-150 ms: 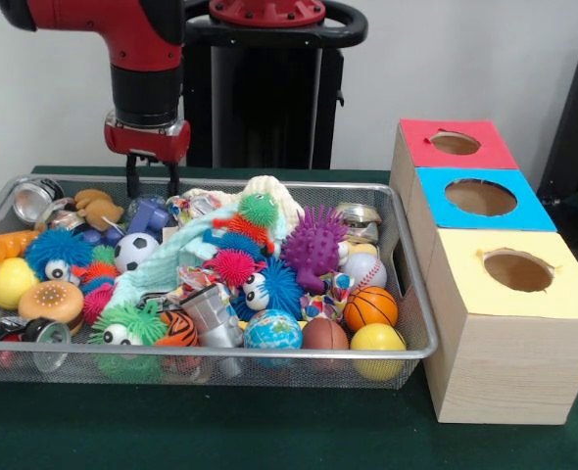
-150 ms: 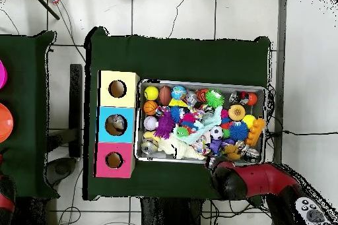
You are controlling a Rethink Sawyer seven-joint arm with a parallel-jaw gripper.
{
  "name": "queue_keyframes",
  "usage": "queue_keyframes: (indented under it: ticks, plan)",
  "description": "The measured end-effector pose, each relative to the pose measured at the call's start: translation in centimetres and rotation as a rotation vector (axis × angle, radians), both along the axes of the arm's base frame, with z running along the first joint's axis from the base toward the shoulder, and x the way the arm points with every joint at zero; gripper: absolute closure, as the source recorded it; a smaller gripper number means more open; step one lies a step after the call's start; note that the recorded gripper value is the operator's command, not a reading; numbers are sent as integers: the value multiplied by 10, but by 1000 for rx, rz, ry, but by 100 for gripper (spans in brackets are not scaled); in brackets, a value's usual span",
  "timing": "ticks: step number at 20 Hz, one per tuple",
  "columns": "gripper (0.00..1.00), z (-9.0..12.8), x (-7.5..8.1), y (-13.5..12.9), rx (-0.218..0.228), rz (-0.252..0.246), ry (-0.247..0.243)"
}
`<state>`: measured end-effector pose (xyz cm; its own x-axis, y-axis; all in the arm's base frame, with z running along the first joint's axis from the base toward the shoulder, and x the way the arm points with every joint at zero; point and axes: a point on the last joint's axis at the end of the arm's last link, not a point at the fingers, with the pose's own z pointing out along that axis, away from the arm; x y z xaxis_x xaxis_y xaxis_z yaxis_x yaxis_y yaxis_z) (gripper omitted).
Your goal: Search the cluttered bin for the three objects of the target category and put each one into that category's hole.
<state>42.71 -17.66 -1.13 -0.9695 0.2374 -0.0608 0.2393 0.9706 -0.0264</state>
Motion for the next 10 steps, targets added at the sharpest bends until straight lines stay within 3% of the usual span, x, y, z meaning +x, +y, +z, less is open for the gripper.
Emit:
queue_keyframes:
  ticks: [5,10]
  plan:
    - [0,-5,0,-5,21,-18,-8]
    - [0,-11,-3,-5,6,35,-30]
